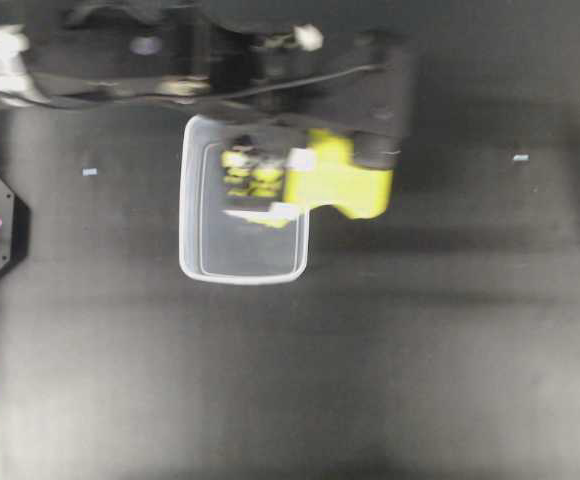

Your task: Place the yellow towel into the container with the left arm.

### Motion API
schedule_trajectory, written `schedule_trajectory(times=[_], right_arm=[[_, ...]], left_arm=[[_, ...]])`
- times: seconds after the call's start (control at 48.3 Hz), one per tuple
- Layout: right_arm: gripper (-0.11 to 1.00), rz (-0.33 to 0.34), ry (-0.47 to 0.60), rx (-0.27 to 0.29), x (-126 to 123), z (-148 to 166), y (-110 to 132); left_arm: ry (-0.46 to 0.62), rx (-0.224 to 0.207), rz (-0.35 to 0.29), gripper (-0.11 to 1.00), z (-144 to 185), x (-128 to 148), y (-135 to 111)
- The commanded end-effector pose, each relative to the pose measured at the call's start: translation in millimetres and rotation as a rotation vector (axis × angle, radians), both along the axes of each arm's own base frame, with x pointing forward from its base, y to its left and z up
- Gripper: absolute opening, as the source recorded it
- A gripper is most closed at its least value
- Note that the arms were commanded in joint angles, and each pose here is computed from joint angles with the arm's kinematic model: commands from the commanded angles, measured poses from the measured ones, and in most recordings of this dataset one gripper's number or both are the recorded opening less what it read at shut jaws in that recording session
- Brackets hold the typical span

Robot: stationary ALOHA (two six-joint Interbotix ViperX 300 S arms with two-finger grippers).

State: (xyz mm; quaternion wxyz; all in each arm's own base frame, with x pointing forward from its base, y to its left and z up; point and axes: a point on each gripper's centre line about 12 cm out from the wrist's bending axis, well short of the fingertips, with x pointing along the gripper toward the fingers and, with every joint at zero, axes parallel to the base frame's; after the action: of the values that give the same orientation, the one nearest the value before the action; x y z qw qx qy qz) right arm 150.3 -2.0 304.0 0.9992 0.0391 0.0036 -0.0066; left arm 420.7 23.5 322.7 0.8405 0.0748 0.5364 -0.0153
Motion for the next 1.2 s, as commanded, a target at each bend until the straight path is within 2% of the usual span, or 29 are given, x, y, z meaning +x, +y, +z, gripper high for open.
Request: schedule_trajectory(times=[0.0,0.166,0.249,0.373,0.912,0.974,1.181], right_arm=[[0.76,-0.003,-0.023,0.001,1.0,8.8,-0.5],[0.76,-0.003,-0.025,0.001,1.0,9.5,-0.5],[0.76,-0.003,-0.025,0.001,1.0,9.5,-0.5],[0.76,-0.008,-0.021,0.001,1.3,8.6,-1.2],[0.76,-0.008,-0.018,0.001,1.9,7.7,-1.2],[0.76,-0.008,-0.020,0.001,1.9,7.9,-1.2],[0.76,-0.008,-0.025,0.001,1.9,8.4,-1.2]], left_arm=[[-0.037,0.001,0.010,0.06,4.1,-21.5,1.1],[-0.123,0.004,-0.009,0.06,-4.0,-41.1,-5.5],[-0.162,0.002,0.002,0.06,-7.6,-47.6,-3.6],[-0.182,0.001,0.004,0.06,-16.2,-53.1,-3.5],[-0.142,-0.002,0.012,0.07,-44.5,-53.8,-0.8],[-0.128,-0.003,0.014,0.17,-49.5,-54.2,-0.3],[-0.104,-0.010,0.023,0.79,-56.9,-55.9,-1.9]])
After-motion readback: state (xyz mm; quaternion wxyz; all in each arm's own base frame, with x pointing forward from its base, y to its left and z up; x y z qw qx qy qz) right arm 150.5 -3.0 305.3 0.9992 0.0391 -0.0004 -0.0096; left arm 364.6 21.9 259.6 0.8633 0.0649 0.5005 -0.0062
